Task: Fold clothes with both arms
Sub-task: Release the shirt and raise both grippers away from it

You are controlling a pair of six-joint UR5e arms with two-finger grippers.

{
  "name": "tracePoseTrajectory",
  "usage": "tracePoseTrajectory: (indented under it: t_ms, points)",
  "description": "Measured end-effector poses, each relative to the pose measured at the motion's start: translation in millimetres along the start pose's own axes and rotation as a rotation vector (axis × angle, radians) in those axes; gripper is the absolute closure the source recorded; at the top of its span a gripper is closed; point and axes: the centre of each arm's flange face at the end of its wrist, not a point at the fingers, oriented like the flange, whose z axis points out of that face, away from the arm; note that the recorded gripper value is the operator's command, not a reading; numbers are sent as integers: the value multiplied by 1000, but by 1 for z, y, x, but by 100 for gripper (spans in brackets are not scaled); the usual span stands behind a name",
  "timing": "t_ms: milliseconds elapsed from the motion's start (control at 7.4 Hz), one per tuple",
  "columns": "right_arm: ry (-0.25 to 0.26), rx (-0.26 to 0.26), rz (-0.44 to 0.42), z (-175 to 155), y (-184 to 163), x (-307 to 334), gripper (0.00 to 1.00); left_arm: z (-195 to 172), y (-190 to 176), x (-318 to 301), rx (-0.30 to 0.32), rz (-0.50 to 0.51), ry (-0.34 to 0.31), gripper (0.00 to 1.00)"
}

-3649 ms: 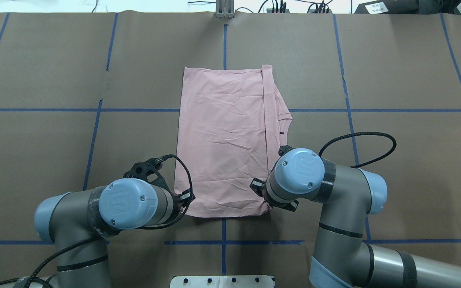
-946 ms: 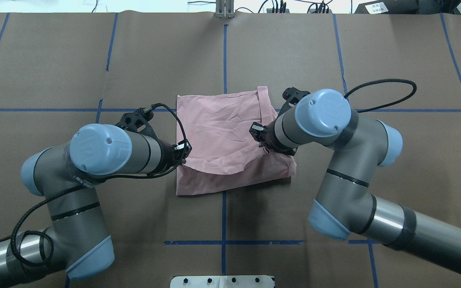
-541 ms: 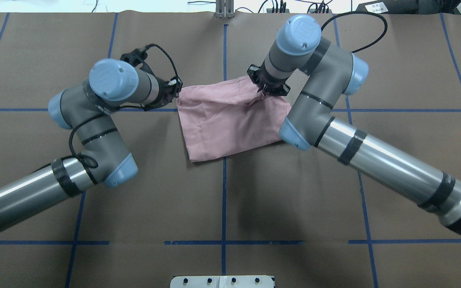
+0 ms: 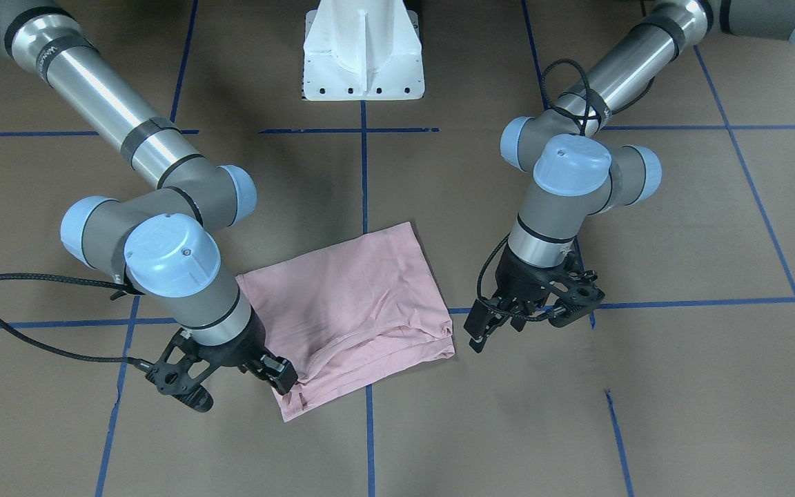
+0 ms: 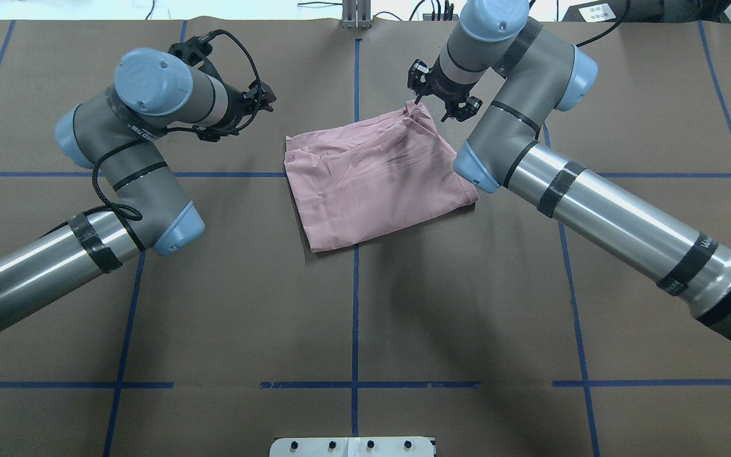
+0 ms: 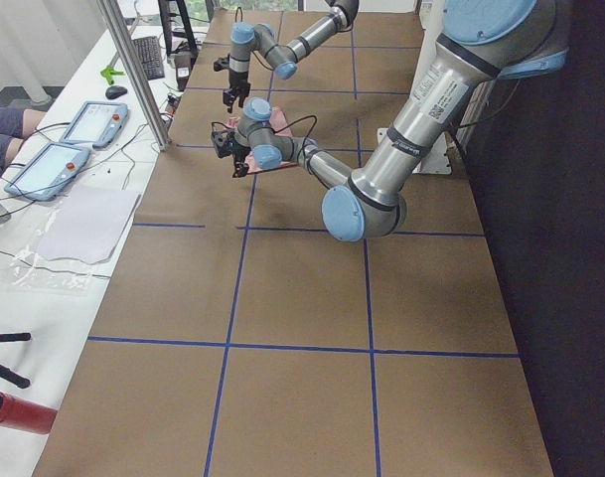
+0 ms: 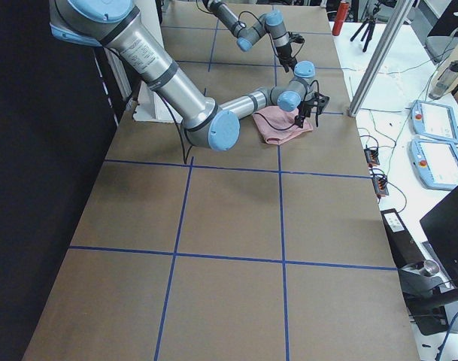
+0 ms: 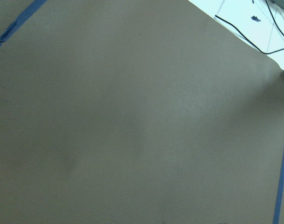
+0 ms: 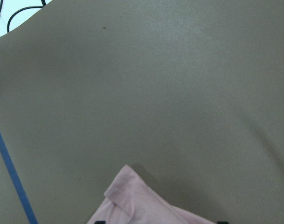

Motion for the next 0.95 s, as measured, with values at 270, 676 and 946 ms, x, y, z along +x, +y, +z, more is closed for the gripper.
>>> tracePoseTrajectory:
  t_ms: [270,676,946]
  points:
    - [10,18,-85,-23,-54,18,0,-16,-27,-10,-55,59,4,0]
    - [105,-21,-351,-65,-169,151,0,-88,-113,-94,-89,275,3,0]
    - [211,-68,-562,-104,-213,278,0,-143,-164,-186,-76,462,-73,0]
